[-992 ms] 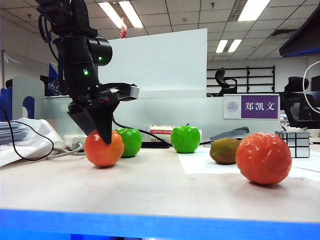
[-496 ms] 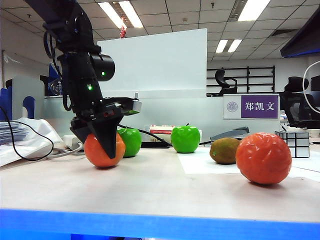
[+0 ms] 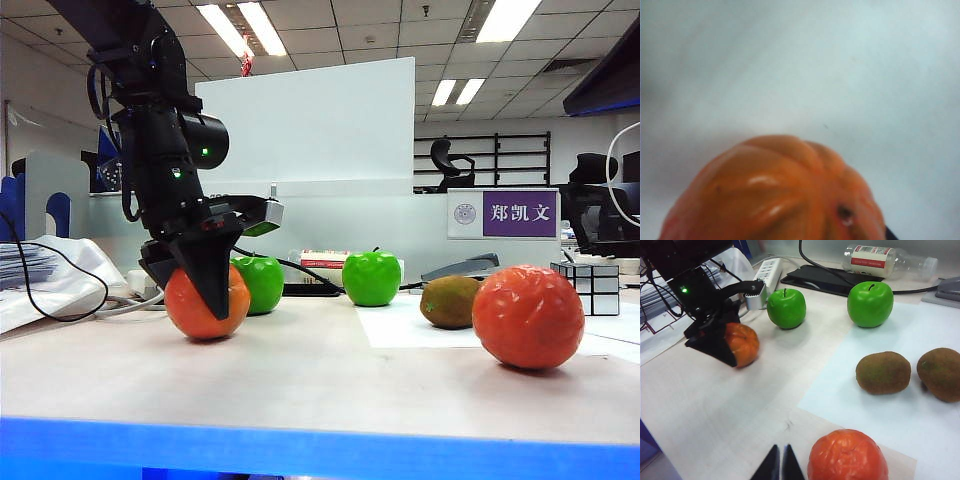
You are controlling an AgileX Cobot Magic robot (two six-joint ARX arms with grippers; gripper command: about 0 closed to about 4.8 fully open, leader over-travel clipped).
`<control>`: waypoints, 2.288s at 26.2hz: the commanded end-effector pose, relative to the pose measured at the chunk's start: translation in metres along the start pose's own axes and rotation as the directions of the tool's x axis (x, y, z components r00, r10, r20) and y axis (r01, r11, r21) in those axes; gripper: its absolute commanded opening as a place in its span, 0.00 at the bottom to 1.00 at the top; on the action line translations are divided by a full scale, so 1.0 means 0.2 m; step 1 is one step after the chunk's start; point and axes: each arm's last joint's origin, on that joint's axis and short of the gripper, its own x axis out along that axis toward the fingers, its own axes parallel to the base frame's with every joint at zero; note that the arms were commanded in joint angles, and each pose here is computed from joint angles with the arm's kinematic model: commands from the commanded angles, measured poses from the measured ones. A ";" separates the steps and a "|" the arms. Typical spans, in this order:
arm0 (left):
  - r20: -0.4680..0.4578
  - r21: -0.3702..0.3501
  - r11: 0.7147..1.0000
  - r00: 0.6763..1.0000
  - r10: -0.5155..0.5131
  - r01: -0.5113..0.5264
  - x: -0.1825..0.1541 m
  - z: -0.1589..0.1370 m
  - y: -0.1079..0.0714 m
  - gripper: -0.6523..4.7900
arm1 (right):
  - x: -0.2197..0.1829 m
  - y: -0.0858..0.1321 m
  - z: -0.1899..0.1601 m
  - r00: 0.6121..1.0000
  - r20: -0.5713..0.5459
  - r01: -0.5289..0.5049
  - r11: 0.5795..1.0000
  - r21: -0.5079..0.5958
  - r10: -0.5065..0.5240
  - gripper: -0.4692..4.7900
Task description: Put the same fruits together.
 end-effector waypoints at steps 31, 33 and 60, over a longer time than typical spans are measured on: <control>0.226 0.267 0.960 0.963 -0.146 0.083 0.28 0.44 -0.66 0.11 | -0.01 0.00 0.03 0.998 0.054 0.017 1.000 -0.022 -0.016 0.13; 0.224 0.265 0.960 0.963 -0.146 0.084 0.29 0.44 -0.66 0.11 | -0.01 0.00 0.03 0.998 0.054 0.018 1.000 -0.022 -0.017 0.13; 0.251 0.257 0.963 0.957 -0.148 0.081 0.25 0.45 -0.66 1.00 | -0.01 0.00 0.03 0.999 0.049 0.019 1.000 -0.020 -0.018 0.13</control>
